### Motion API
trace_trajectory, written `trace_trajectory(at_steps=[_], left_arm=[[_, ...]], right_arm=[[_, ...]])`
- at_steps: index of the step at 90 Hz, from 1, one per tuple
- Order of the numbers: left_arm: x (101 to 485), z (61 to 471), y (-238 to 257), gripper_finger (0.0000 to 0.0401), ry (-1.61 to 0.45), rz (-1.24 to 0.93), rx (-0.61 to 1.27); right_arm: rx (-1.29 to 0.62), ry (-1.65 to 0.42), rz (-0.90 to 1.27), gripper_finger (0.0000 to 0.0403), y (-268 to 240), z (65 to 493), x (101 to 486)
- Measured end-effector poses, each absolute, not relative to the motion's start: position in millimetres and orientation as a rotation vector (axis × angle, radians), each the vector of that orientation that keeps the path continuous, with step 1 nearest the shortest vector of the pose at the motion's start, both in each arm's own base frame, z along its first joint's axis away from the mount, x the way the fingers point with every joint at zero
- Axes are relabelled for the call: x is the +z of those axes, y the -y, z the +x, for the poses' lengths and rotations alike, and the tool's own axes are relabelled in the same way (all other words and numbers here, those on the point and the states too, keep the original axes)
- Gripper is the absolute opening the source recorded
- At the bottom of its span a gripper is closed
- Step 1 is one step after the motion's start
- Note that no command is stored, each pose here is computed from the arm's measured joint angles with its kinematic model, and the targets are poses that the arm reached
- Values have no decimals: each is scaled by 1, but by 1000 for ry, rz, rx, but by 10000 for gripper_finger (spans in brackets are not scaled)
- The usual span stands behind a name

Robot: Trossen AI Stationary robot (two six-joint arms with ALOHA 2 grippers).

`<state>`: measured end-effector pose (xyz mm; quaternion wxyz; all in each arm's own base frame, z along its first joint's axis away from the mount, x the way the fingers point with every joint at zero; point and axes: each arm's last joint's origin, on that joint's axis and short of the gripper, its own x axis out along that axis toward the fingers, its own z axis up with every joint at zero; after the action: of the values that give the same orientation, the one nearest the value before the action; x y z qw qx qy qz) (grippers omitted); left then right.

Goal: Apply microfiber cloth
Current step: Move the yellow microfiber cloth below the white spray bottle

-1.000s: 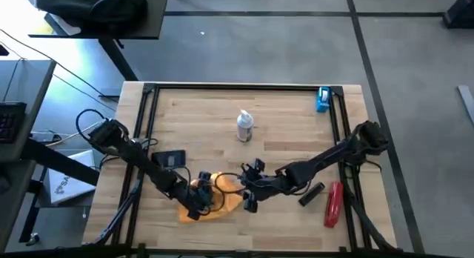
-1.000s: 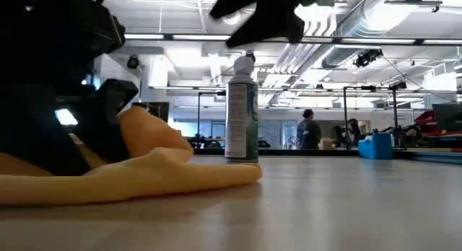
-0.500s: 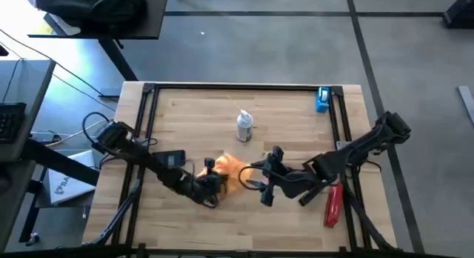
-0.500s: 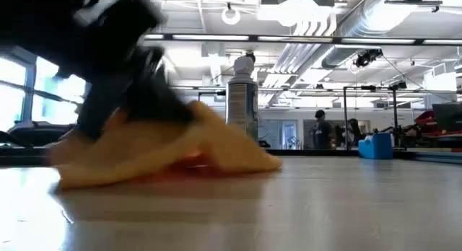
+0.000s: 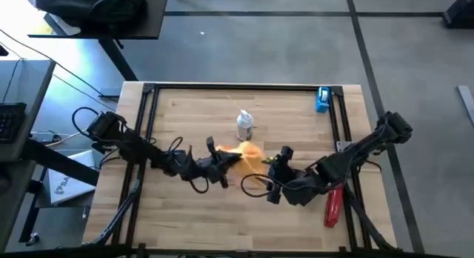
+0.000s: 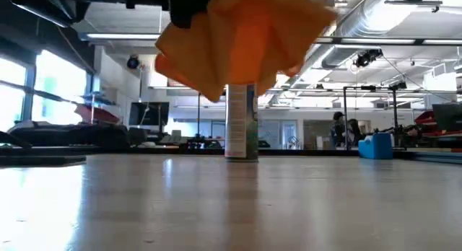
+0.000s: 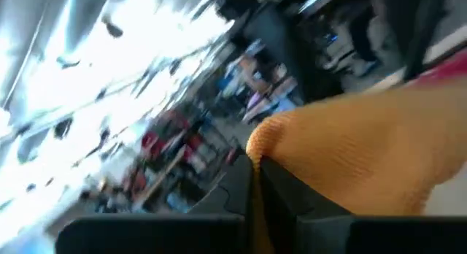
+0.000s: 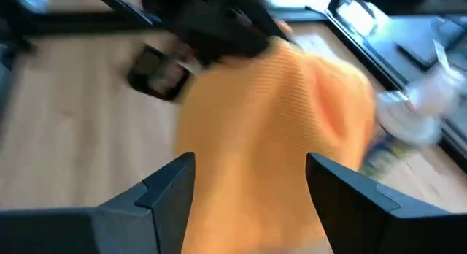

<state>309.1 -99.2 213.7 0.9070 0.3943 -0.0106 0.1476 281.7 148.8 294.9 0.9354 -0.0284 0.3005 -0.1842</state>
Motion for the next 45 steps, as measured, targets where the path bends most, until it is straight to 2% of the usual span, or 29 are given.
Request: trace_trajectory(at_steps=[19, 36, 45], left_arm=[[200, 322, 80, 0, 35, 718, 167], [181, 335, 48, 0, 19, 548, 61], [173, 340, 33, 0, 7, 507, 49]], right_arm=[[-570, -660, -104, 228, -133, 268, 258], [-635, -591, 25, 228, -114, 267, 202], [-585, -497, 138, 228, -102, 270, 179]])
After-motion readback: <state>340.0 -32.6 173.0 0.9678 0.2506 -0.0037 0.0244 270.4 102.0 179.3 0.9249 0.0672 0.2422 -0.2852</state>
